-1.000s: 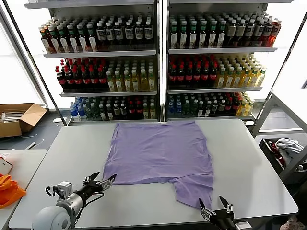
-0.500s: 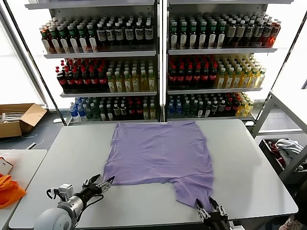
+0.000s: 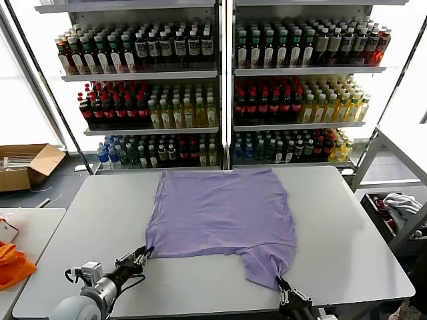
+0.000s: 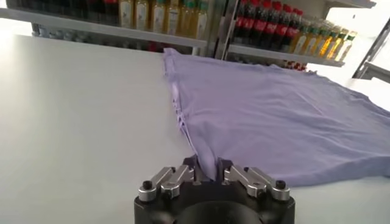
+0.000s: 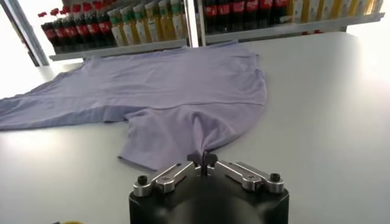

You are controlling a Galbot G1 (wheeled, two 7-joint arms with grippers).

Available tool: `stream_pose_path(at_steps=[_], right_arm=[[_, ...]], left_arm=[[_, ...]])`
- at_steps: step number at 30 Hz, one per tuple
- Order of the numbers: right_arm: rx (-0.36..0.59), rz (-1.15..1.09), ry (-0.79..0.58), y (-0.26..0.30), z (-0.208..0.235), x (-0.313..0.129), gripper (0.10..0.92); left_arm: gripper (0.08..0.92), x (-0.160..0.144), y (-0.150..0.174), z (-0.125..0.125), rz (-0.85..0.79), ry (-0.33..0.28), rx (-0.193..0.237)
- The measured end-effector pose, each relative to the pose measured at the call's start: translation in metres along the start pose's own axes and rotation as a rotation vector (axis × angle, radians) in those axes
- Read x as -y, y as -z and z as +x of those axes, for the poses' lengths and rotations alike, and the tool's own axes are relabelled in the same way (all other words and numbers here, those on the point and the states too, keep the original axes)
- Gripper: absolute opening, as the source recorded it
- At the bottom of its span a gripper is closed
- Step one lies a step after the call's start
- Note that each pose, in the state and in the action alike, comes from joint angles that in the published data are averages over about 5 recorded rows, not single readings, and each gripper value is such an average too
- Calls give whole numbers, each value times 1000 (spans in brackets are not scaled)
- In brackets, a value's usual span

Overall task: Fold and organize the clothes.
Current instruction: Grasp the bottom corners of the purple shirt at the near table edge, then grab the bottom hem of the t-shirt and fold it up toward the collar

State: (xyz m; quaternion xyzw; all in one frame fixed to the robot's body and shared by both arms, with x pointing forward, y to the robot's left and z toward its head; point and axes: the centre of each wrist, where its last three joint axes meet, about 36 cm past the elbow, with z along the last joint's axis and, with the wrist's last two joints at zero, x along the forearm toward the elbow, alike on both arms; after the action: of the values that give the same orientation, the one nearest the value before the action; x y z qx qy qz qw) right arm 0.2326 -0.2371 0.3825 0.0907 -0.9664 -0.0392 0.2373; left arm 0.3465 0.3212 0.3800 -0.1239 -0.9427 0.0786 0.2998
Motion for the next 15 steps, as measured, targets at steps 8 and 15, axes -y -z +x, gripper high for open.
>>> stream_pose_path(at_steps=[8, 15], right_arm=[[61, 27, 37, 8, 15, 5, 111], [82, 46, 65, 16, 37, 8, 111]], left_arm=[[90, 6, -5, 11, 12, 19, 3], [87, 16, -5, 33, 8, 37, 19]])
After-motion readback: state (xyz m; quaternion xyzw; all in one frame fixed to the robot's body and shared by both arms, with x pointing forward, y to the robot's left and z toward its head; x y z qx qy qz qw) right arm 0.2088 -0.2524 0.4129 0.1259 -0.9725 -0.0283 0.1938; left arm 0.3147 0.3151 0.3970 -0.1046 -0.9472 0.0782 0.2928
